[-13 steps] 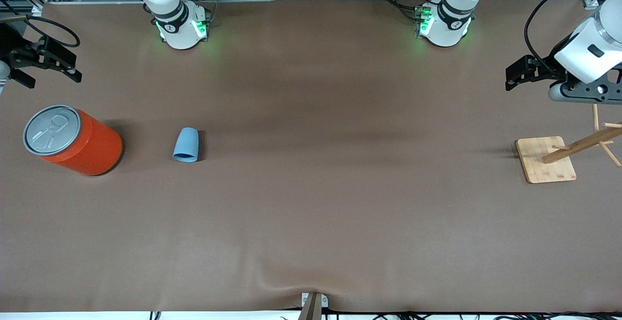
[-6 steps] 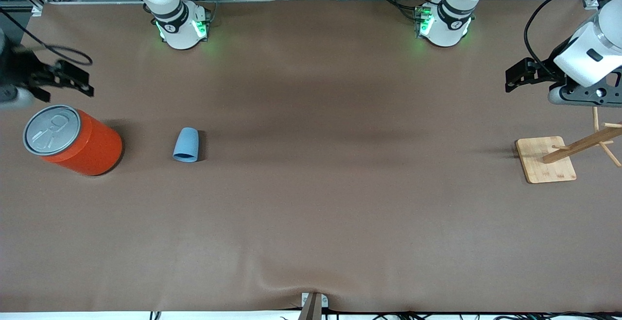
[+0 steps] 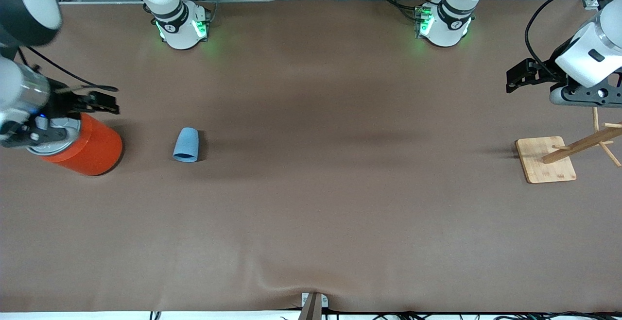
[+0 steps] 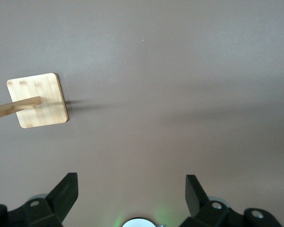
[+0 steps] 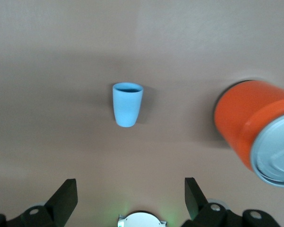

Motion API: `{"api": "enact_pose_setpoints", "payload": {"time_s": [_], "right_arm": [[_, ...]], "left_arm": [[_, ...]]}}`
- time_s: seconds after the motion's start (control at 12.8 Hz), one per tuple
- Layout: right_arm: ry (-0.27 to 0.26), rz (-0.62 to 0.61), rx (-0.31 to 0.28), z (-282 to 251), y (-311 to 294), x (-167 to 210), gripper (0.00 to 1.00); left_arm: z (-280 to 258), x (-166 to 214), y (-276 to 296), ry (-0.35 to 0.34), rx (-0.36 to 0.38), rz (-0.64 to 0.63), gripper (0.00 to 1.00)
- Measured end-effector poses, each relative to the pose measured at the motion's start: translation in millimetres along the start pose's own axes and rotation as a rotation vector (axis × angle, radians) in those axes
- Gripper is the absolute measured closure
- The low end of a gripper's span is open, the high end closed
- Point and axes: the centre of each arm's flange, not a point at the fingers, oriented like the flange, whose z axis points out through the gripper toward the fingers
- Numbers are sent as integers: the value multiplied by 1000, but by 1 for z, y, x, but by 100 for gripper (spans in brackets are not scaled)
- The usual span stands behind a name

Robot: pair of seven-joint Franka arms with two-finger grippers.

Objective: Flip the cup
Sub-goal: 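Reach the right gripper down over the light-blue cup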

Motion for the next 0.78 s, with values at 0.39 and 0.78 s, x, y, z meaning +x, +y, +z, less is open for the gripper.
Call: {"api": "enact_pose_setpoints", "payload": {"time_s": [0.39, 0.78], "right_arm": [[-55, -61, -15, 125, -37, 41, 0], [25, -49, -21, 234, -28, 40, 0]], "left_arm": [[-1, 3, -2, 19, -1, -3, 0], [-2, 3, -2, 21, -1, -3, 0]]}}
